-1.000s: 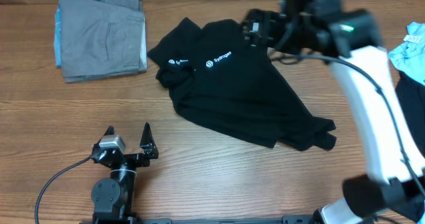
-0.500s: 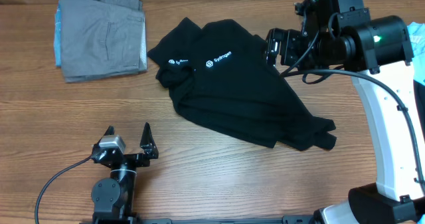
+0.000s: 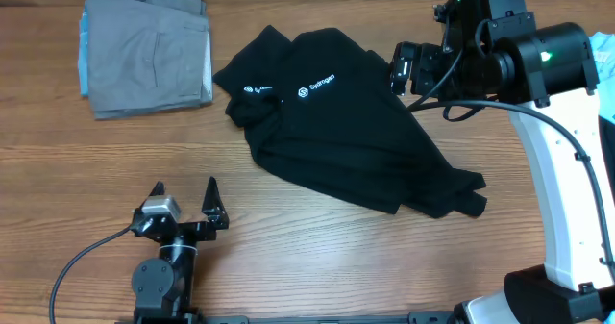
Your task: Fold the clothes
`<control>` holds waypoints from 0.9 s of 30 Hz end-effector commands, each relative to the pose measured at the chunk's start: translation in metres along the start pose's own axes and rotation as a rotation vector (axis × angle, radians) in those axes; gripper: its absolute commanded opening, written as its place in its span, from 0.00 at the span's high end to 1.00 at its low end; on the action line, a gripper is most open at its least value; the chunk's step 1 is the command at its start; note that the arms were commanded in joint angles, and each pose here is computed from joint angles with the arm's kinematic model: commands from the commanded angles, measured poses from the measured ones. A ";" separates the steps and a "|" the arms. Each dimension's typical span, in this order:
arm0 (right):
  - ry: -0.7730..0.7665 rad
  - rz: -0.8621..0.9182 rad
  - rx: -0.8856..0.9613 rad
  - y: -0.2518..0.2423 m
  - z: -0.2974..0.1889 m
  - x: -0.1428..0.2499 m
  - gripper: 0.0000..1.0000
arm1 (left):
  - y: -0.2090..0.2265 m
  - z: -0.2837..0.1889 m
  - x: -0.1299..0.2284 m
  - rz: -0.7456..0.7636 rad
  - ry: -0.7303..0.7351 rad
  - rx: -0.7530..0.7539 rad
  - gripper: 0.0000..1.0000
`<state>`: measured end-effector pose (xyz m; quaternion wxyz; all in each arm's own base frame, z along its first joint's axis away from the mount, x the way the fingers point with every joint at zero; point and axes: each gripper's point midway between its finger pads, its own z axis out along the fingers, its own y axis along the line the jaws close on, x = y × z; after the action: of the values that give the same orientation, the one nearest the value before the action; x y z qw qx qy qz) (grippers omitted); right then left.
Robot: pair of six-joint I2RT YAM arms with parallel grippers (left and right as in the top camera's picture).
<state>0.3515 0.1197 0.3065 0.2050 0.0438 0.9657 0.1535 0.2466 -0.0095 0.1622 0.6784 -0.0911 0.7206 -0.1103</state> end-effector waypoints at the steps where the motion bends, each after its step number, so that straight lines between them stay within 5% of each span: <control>1: -0.019 -0.006 0.006 -0.001 -0.001 -0.005 0.00 | -0.044 -0.006 0.003 -0.112 0.046 0.254 0.00; 5: -0.018 -0.006 0.006 -0.001 -0.001 -0.005 0.00 | -0.074 -0.018 -0.032 -0.077 -0.071 0.419 0.00; 12: -0.018 -0.006 0.006 -0.001 -0.001 -0.005 0.00 | -0.078 -0.032 -0.133 0.137 -0.233 0.281 0.00; 20: -0.018 -0.006 0.006 -0.001 -0.001 -0.005 0.00 | -0.107 0.028 -0.179 0.275 0.147 0.291 0.00; 27: -0.018 -0.006 0.006 -0.001 -0.001 -0.005 0.00 | -0.112 0.074 -0.116 0.167 0.520 0.370 0.00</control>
<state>0.3524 0.1198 0.3068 0.2066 0.0437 0.9653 0.1538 0.3152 -0.0780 0.3192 0.5198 0.1037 0.8283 -0.1816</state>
